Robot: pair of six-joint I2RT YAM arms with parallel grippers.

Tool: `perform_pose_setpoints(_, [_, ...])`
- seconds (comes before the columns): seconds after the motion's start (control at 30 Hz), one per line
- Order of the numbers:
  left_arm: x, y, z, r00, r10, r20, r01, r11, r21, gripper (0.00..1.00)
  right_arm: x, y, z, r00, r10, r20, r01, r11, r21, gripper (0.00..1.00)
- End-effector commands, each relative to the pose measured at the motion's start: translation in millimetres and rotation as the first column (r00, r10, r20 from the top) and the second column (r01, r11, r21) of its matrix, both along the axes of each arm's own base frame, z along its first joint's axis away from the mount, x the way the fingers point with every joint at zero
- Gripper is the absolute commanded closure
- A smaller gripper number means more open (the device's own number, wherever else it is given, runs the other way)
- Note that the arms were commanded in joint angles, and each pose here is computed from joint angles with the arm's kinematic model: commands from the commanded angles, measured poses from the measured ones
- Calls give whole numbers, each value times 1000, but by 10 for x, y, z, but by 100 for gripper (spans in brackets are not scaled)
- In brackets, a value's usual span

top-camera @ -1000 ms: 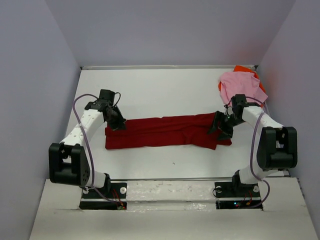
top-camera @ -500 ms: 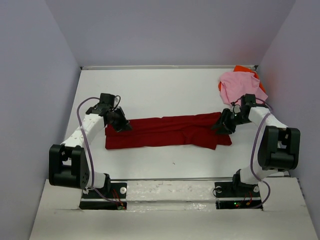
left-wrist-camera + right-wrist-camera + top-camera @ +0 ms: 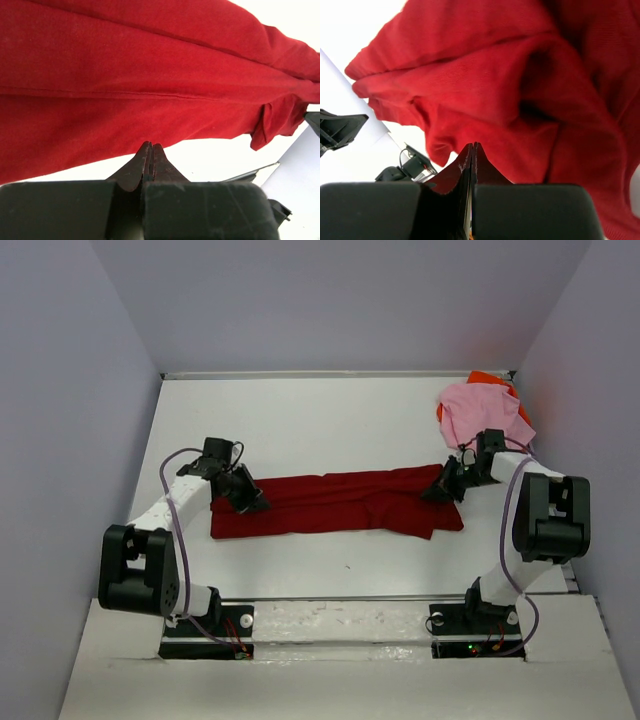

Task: Fold and stack the t-shirts
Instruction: Fold the other side of the tshirt into a rectangle

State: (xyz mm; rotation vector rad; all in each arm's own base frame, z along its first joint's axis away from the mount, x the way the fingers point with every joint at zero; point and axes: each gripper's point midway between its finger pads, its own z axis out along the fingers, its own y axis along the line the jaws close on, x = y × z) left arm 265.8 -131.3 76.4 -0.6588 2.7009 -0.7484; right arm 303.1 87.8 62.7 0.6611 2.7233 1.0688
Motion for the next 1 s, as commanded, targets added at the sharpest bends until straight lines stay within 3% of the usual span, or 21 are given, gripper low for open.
perform_pose_setpoints(0.0, [-25, -74, -133, 999, 13, -30, -14, 1000, -18, 100, 49, -21, -118, 1000, -8, 26, 9, 1000, -6, 100])
perform_pose_setpoints(0.17, [-53, -149, -342, 997, 10, -78, -8, 1000, 25, 100, -18, -79, -285, 1000, 3, 2, -3, 997, -74, 100])
perform_pose_setpoints(0.5, [83, -241, -415, 999, 32, -44, -31, 999, 24, 100, -159, -64, -585, 998, 20, -66, -27, 994, -103, 100])
perform_pose_setpoints(0.77, [256, -282, -196, 999, 42, 18, -42, 999, 5, 100, -272, -60, -704, 995, 47, -89, -60, 988, -142, 100])
perform_pose_setpoints(0.97, [291, -227, -97, 999, 32, 34, -34, 998, 46, 100, -70, -243, -515, 997, 12, -78, -32, 967, -253, 100])
